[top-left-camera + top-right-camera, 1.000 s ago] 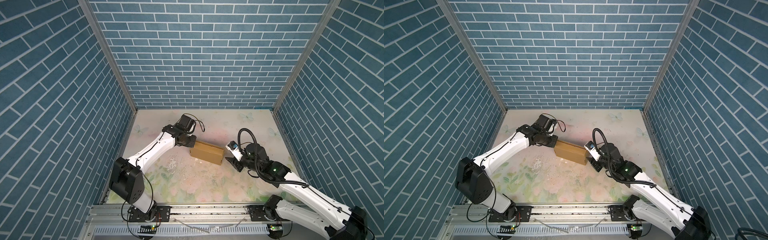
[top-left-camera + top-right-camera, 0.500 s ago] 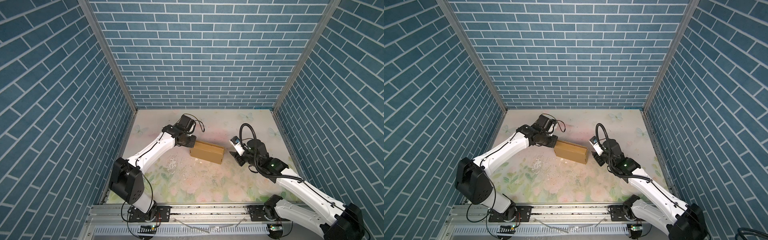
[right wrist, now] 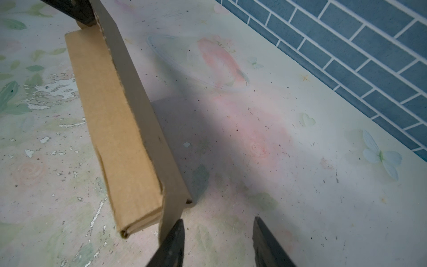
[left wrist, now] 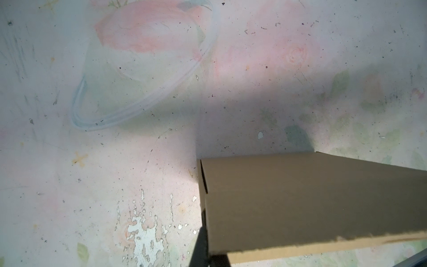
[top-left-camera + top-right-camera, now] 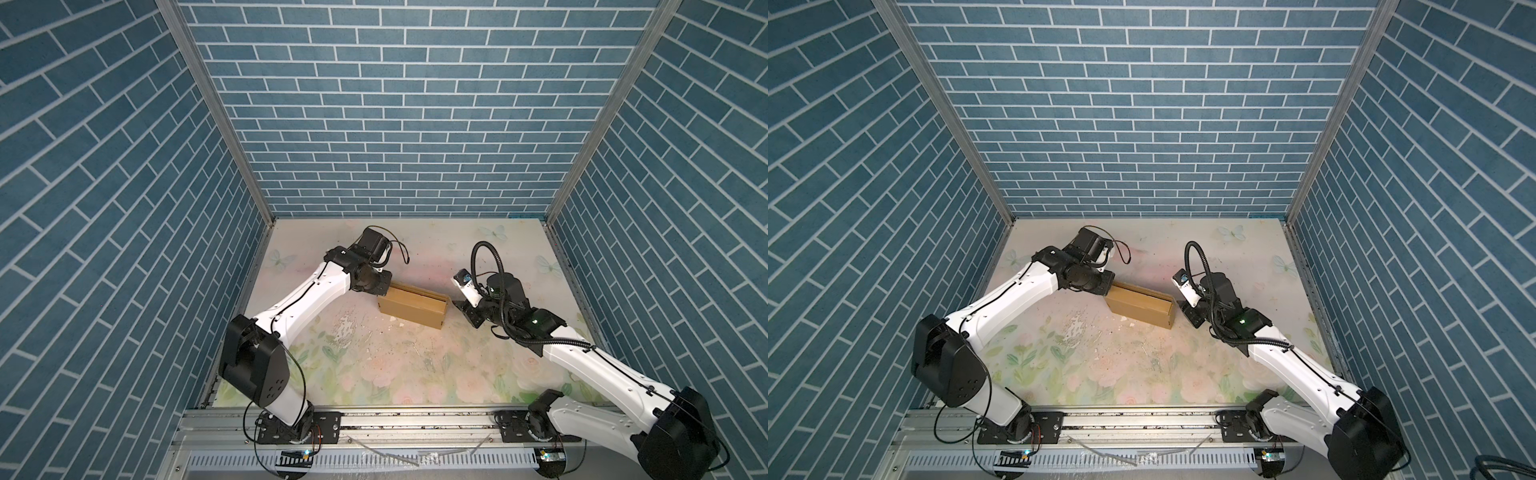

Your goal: Fold the paper box

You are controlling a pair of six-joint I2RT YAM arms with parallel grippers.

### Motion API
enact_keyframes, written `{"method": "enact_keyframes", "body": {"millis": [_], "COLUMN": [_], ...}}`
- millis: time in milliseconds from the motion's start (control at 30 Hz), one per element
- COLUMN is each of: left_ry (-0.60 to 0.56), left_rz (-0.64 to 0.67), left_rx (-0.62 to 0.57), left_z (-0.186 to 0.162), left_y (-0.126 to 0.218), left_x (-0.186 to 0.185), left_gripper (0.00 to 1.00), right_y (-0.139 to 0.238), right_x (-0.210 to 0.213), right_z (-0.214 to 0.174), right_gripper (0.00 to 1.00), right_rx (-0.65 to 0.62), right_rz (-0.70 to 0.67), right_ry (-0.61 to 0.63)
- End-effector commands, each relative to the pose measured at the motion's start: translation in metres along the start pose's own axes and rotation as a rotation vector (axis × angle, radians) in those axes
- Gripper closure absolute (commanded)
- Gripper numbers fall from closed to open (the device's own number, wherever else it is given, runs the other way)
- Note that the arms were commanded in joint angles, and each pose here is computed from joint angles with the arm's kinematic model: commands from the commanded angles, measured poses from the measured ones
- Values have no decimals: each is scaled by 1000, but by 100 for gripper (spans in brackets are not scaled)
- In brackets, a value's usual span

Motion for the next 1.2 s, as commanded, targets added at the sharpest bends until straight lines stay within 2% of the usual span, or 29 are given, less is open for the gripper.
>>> {"method": "enact_keyframes", "body": {"millis": [0, 1167], "left_ry": [-11, -20], "left_rz": [14, 17], "left_rx": [33, 39], "left_z": [-1, 6], "left_y": [0, -7], "left_x": [1, -4], "left_gripper": [100, 100], "right_y": [6, -3], "right_x": [4, 22], "right_z": [25, 33], "right_gripper": [52, 52], "right_rx": [-76, -116], "right_rz": [47, 181], "right_ry": [23, -21]}}
Point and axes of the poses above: each gripper's point midway between its finger pads, its own y axis back along the fingers, its own x axis along the line the jaws close on, z = x × y, the point moved 3 cm from there along y, back along the fingers, and after that the axes turned 6 degrees about -y, right-handed, at the moved point
